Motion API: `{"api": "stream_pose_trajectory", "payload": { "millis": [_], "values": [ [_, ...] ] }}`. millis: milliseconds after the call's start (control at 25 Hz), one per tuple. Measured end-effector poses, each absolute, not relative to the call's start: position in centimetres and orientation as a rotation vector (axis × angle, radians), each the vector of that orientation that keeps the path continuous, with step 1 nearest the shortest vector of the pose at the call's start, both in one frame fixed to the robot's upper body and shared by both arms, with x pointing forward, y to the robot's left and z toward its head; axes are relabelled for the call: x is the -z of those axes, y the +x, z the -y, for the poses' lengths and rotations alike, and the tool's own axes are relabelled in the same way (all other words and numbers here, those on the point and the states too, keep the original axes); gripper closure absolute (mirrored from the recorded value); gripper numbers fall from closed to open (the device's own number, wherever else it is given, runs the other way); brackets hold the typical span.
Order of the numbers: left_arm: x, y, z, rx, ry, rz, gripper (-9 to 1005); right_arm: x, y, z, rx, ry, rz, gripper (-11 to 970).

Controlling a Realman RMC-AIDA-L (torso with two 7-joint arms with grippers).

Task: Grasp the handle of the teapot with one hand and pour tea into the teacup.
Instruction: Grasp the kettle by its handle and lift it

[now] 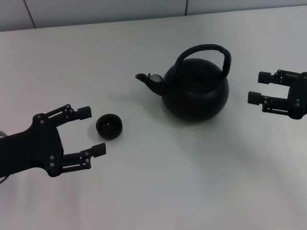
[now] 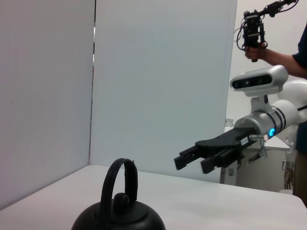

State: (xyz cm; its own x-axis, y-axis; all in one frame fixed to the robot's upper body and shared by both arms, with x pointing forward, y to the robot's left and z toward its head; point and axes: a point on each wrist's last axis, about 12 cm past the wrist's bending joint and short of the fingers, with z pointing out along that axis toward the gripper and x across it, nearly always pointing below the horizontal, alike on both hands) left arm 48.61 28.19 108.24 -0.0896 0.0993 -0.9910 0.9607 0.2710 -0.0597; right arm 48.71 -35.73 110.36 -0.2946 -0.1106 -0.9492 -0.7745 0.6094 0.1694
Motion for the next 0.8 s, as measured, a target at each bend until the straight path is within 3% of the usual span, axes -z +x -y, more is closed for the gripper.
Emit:
{"api": "stream_pose_trajectory", "payload": {
  "millis": [400,800],
  "values": [
    [-108.1,48.6,-28.2,1.011,1.038,-1.472,137,-107.5,49.7,35.7,-0.616,-0.661,-1.753,245],
    [-107.9,48.9,-27.9,1.020,1.051,-1.518,137,-106.8,50.8,35.3,-0.551,-0.640,-1.732,245]
  ]
}}
